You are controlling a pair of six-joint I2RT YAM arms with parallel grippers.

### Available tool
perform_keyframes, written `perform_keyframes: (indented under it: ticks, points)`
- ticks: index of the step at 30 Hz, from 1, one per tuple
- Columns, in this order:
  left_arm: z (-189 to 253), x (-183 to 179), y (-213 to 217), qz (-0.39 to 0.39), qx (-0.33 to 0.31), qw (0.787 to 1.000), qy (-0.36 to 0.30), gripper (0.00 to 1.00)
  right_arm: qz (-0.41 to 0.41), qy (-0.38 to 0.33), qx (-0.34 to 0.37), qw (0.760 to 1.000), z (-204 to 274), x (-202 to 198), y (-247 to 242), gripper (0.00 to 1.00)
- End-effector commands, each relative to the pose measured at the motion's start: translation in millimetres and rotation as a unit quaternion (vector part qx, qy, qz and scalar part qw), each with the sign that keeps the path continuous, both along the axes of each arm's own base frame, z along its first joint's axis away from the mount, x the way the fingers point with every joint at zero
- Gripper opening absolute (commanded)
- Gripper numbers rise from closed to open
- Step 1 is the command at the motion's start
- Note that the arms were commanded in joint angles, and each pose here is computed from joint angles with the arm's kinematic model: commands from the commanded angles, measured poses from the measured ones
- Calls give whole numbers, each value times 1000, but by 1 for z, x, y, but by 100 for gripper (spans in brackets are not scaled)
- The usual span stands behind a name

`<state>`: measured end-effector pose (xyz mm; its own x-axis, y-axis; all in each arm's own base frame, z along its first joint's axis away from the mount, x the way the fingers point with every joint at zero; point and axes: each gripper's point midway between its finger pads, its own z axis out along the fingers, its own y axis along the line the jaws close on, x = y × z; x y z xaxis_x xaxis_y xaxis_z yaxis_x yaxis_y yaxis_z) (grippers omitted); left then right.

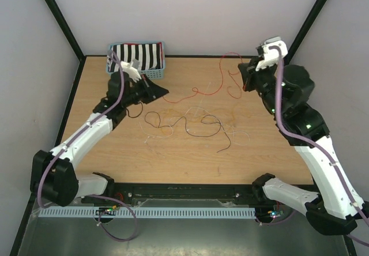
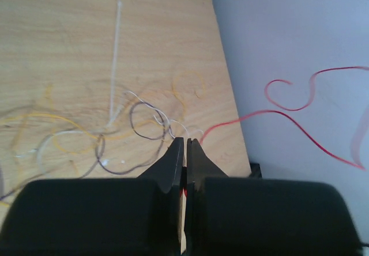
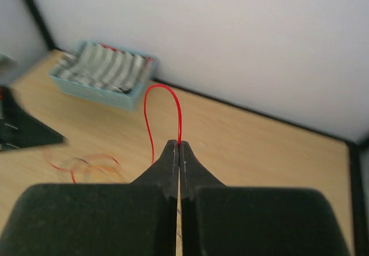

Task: Zip-tie the wires
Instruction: Straighten the cable at the center of the board.

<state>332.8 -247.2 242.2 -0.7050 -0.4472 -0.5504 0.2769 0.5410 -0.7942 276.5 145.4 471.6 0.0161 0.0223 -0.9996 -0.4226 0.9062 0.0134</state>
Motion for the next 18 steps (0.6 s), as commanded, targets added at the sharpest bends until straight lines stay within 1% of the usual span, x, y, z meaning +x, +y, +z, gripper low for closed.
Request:
perform_keyframes:
  ticks: [1,3,6,8,11,13,15,18]
  points:
    - [33,5,28,15,33,998,-51,0,-178,59,-111,976,-64,19,-65,0]
    - [34,7,33,19,48,997,-54,0,-235,81,-159,955,-91,23,-86,0]
    - [32,9,34,19,67,996,-58,0,-328,115,-242,906,-128,25,-120,0]
    - [27,11,29,14,77,995,-57,0,-366,127,-280,878,-144,26,-133,0]
    - [19,12,19,4,93,994,-53,0,-395,143,-313,852,-164,30,-139,0]
    - [14,11,13,-3,100,994,-49,0,-389,158,-327,847,-181,36,-135,0]
    - [7,12,12,-1,106,993,-43,0,-365,175,-329,853,-201,41,-125,0]
    - [-3,13,23,16,123,992,-35,0,-327,205,-320,865,-234,45,-110,0]
